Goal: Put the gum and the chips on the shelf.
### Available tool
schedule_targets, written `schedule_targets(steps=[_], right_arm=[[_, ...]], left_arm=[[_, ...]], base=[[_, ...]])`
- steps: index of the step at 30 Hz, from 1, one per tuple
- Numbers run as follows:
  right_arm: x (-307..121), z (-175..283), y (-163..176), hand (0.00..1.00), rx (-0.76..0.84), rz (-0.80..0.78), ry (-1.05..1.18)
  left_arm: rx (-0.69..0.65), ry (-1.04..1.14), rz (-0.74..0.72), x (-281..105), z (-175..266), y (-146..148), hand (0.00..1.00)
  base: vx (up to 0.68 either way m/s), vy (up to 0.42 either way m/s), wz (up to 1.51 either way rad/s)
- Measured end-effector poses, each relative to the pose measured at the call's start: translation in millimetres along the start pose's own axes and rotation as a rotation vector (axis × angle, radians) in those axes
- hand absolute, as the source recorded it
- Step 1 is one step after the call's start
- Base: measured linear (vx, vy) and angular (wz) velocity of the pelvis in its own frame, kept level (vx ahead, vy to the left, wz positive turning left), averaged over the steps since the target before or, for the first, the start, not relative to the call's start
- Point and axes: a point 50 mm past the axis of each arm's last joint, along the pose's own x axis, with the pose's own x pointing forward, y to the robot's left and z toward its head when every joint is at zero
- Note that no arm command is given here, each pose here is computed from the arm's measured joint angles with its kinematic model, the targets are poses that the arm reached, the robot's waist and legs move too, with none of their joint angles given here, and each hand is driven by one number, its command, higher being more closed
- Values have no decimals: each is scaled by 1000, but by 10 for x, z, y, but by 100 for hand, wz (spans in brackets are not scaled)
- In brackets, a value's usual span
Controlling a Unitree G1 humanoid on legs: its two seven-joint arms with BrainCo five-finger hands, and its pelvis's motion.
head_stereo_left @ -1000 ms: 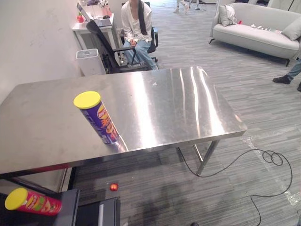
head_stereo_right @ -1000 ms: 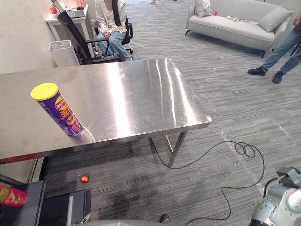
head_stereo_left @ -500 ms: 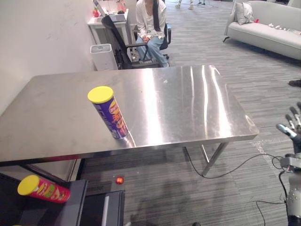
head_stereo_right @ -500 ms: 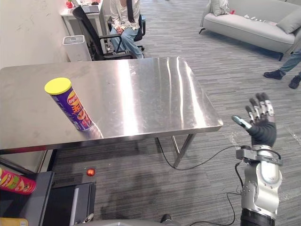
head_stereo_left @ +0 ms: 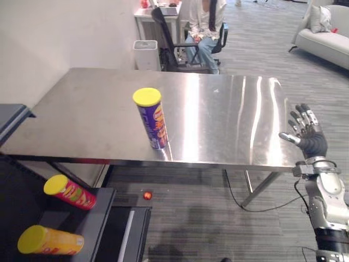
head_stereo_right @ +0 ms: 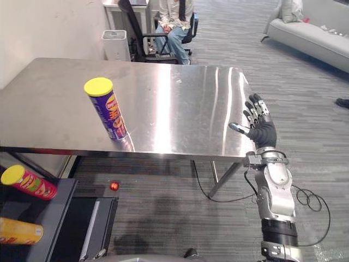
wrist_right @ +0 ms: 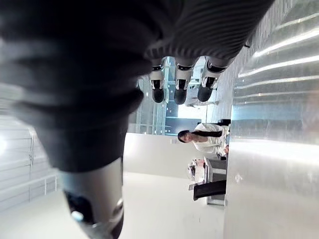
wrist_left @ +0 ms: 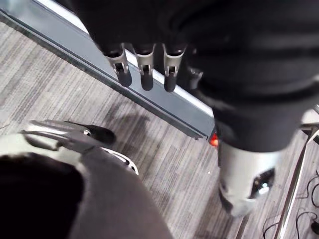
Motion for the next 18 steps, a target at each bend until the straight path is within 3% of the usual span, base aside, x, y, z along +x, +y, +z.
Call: schedule_targets(steps=[18], right_arm=[[409,-80,435,0,-7,168,29]], left_arm=[[10,-2,-13,-32,-37,-2,0]], base=[[-21,26,16]])
